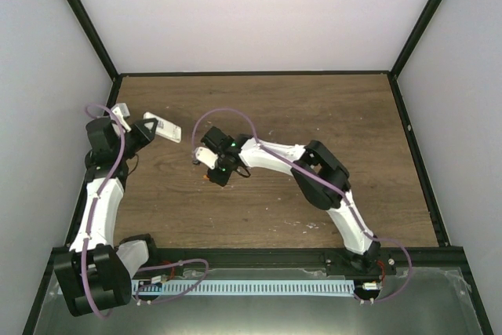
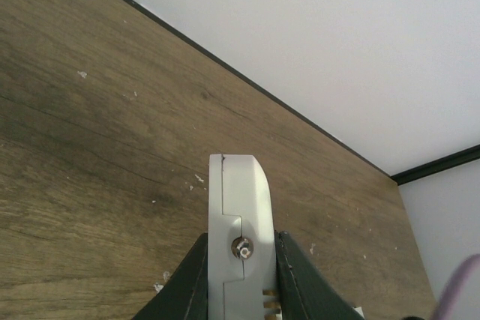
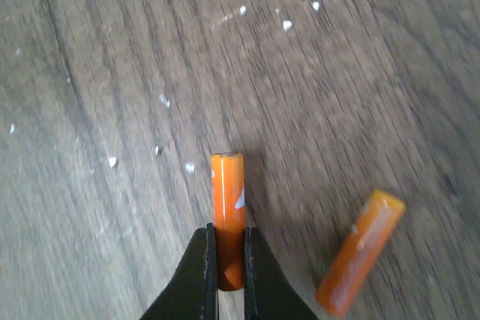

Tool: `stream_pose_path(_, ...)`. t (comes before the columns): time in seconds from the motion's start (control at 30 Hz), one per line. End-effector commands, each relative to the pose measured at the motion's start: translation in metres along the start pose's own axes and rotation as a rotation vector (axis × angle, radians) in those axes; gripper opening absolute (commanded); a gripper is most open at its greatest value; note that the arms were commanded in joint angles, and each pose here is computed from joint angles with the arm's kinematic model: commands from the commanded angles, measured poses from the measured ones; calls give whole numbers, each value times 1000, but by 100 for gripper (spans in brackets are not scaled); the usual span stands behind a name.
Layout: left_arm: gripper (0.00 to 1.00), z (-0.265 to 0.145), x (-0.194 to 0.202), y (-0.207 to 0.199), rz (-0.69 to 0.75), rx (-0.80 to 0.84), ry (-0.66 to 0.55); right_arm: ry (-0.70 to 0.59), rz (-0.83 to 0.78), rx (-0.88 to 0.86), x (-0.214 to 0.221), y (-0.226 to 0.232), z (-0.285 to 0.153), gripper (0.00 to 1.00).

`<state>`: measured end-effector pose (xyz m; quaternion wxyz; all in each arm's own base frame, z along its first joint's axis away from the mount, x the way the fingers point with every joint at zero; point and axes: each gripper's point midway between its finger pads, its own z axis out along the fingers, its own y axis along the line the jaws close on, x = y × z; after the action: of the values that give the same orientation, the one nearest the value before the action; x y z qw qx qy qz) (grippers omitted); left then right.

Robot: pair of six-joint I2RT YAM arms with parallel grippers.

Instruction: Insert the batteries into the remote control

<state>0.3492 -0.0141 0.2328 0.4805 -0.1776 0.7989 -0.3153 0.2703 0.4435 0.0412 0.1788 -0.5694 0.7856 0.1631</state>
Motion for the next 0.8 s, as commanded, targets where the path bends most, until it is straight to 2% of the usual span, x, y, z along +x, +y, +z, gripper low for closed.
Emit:
stream_pose_path(0.0,0,-5,-22,-12,47,13,-61,-94,13,122,-8,-17,-61,1)
stream_pose_path(0.1,0,-4,-25,-13,44,17,-68,-77,31,167,22,-29,-85,1)
stream_pose_path(0.27,0,1,-27,-12,37,23,-66,53,-15,268,87,-39,-96,1)
stream_pose_path(0.37,0,4,-28,-10,39,20,-61,91,-45,301,111,-43,-101,1)
stream_pose_path(0.6,0,10,-31,-10,38,30,-56,80,-212,306,130,-38,-101,1)
stream_pose_path(0.77,0,13,-30,-9,28,39,-49,65,-308,243,131,-31,-97,1)
